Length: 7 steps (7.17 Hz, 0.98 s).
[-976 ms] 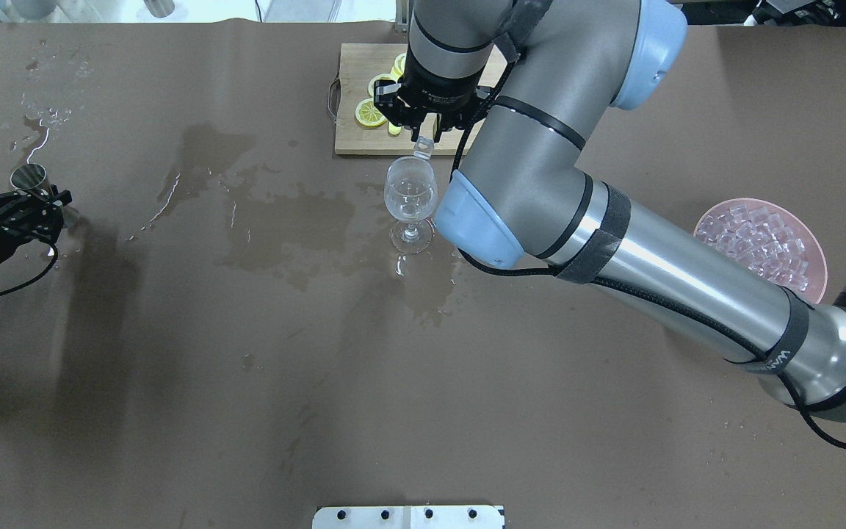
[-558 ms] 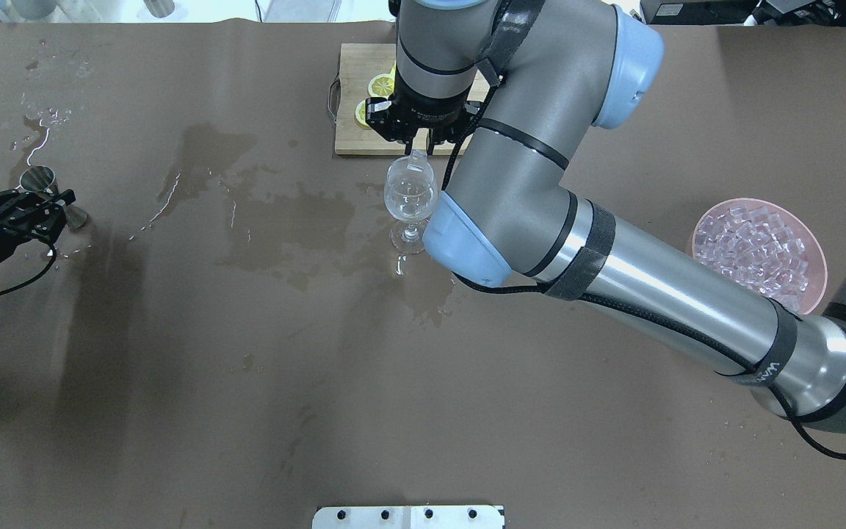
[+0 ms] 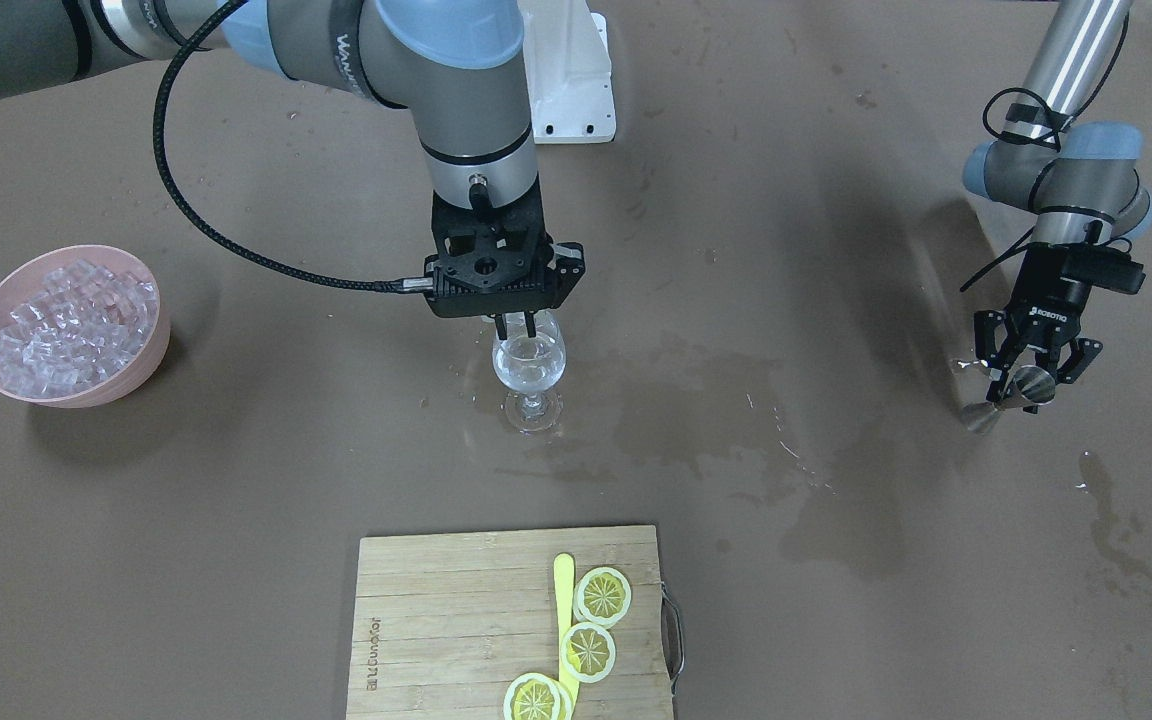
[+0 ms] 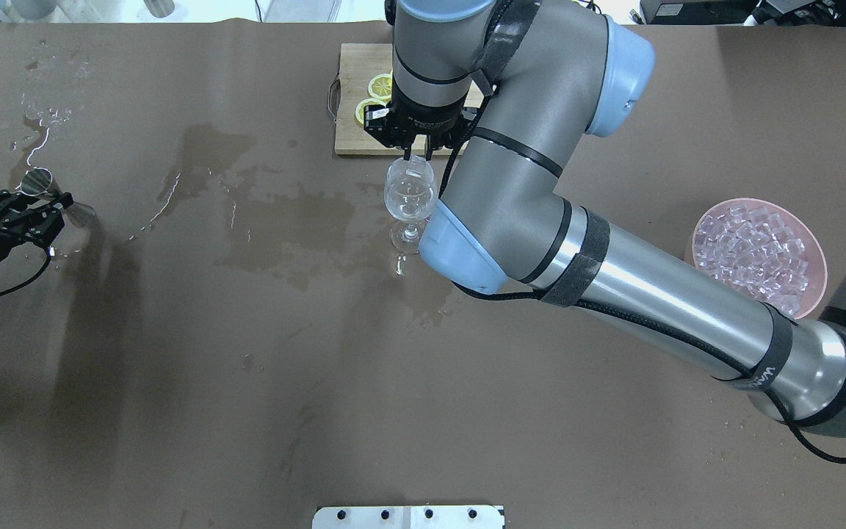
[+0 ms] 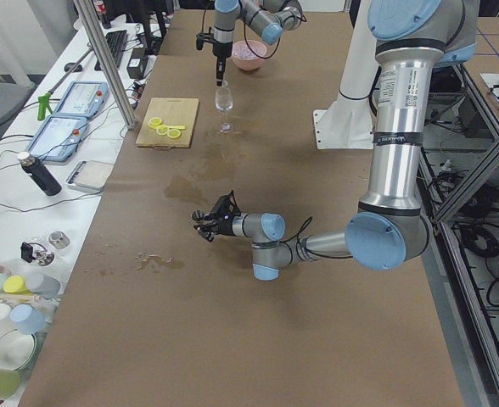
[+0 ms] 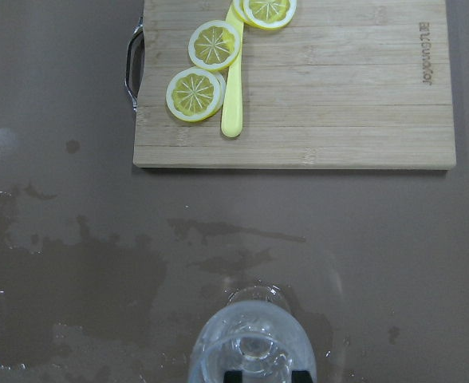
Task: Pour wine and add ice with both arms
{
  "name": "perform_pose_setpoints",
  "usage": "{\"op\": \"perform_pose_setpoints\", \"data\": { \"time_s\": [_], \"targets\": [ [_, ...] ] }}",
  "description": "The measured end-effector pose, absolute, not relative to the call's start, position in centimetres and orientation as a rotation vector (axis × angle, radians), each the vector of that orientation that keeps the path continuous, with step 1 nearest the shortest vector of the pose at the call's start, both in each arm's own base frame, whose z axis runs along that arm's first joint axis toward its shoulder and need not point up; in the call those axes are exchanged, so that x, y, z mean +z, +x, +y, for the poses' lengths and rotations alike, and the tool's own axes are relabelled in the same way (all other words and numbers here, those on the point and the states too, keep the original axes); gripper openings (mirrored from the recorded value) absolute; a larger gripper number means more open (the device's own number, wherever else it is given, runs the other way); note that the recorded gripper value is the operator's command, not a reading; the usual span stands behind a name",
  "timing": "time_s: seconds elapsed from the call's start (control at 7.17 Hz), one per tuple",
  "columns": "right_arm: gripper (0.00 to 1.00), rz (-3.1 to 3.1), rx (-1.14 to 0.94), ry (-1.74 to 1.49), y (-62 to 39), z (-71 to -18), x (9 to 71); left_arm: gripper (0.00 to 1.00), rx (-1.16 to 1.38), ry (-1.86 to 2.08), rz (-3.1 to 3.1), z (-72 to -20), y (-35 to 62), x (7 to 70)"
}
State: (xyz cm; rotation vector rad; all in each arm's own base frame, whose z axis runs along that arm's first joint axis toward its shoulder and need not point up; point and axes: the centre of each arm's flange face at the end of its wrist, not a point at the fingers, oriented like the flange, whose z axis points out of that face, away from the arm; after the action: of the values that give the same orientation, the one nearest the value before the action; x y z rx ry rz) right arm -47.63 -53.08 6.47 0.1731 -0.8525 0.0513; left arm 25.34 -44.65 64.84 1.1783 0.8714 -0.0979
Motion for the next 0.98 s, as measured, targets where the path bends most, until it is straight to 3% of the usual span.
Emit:
{"op": "perform_pose_setpoints", "data": {
  "time_s": [0.42,0.56,0.98],
  "targets": [
    [0.36,-0.847,0.053,0.173,-47.8,-53.2,6.7,0.97,-0.099,1.182,0.878,-44.6,25.3,64.6],
    [0.60,-0.843,0.055,0.173,-47.9,-53.3,6.8,0.97,-0.098,1.181,0.879,-44.5,25.3,64.6],
    [0.66,-0.838,0.060,0.179,-48.0,-53.5,6.6,0.97,-0.079,1.162,0.887,-43.4,24.4,64.9]
  ]
}}
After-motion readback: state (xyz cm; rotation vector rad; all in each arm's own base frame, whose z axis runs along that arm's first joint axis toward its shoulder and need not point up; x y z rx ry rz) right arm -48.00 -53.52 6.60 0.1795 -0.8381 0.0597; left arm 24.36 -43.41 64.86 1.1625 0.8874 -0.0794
